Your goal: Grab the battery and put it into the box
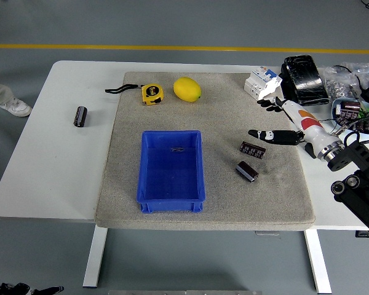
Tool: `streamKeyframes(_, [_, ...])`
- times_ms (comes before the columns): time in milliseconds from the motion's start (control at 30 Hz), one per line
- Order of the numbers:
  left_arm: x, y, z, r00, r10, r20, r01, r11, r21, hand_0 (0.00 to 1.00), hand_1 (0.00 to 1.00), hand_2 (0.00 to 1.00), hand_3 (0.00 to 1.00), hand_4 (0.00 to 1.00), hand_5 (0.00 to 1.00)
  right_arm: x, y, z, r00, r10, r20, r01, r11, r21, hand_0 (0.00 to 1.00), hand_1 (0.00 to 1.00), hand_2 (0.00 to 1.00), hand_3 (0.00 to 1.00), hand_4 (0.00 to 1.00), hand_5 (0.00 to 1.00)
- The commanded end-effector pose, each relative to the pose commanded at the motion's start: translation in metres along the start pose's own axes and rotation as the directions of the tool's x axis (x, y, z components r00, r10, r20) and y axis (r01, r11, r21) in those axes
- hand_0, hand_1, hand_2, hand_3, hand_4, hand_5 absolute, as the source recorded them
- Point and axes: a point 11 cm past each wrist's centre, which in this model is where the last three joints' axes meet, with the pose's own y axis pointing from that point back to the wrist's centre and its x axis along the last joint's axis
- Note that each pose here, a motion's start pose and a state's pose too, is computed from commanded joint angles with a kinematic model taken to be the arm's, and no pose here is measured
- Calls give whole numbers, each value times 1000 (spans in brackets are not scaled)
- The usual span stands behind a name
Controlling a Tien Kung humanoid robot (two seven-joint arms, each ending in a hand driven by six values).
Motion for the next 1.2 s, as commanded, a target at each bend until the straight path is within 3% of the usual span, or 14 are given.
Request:
streamKeyframes(133, [0,0,0,1000,0,2,0,1000,1,779,796,828,680,754,655,-4,-2,-2,1000,-7,-12,7,1000,-11,668,644,676,736,998,438])
streamKeyframes(167, [0,0,0,1000,-1,2,1,1000,1,779,796,827,680,753,653,-6,-4,-3,1000,-8,-18,8,1000,-19,613,595,622,667,998,408])
streamKeyframes(333, [1,0,1,1000,-1,2,1,1000,0,779,796,827,680,753,653,-9,-9,0,999,-13,-48,10,998,-65,613,595,622,667,998,408])
streamKeyframes(367, [1,0,1,1000,-1,2,1,1000,0,778,796,827,680,753,651,-10,-10,0,998,-17,-54,13,997,-73,552,570,593,608,998,397])
streamKeyframes(1200, [2,1,2,1000,1,-5,-1,1000,0,774,796,827,680,754,653,-32,-16,-3,969,-81,-233,56,992,-115,496,515,520,569,998,388])
